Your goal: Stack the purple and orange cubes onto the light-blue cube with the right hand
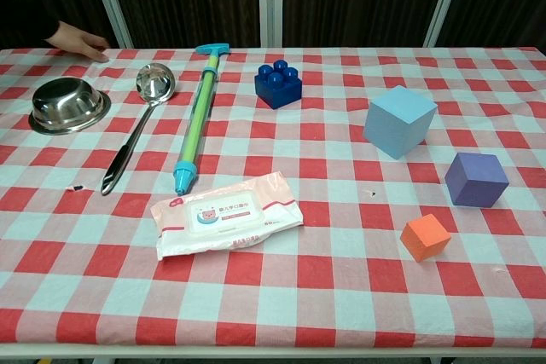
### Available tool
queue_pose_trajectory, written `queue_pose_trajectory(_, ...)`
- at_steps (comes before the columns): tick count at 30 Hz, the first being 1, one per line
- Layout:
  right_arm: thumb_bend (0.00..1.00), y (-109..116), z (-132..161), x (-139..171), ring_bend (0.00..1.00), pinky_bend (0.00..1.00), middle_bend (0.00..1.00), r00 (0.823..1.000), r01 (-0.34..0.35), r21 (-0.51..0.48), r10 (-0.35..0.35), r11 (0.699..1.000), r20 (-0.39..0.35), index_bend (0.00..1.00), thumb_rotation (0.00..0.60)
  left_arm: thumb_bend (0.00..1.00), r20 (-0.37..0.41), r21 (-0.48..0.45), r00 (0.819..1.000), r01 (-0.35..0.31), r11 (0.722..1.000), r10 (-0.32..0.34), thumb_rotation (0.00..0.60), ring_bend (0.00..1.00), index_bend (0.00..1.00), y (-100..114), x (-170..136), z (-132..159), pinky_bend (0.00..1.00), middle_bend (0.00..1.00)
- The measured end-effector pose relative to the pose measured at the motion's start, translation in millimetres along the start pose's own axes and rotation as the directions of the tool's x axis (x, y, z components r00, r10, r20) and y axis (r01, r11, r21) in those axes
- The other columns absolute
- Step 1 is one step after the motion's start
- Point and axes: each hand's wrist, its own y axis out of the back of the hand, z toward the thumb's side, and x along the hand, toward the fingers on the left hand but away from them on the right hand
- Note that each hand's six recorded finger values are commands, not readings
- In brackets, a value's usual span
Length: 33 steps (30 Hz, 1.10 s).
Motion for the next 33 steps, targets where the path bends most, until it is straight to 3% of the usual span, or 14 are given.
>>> queue_pose_trajectory(7, 0.07, -2, 2, -3, 0.00, 0.00, 0.12, 1.000, -0.013, 0.002, 0.013, 1.000, -0.008, 0.00, 0.600, 0.06, 0.000, 0.000, 1.000, 0.000, 1.000, 0.000, 0.600, 0.14, 0.22, 0, 0, 0, 0.31, 0.20)
queue_pose_trajectory(16, 0.06, -6, 3, -16, 0.00, 0.00, 0.15, 0.995, -0.096, 0.036, 0.098, 0.995, -0.033, 0.00, 0.600, 0.06, 0.000, 0.000, 1.000, 0.000, 1.000, 0.000, 0.600, 0.14, 0.22, 0, 0, 0, 0.31, 0.20)
queue_pose_trajectory(33, 0.06, -44, 37, -83, 0.00, 0.00, 0.26, 0.961, -0.255, 0.084, 0.262, 0.963, -0.090, 0.00, 0.600, 0.06, 0.000, 0.000, 1.000, 0.000, 1.000, 0.000, 0.600, 0.14, 0.22, 0, 0, 0, 0.31, 0.20)
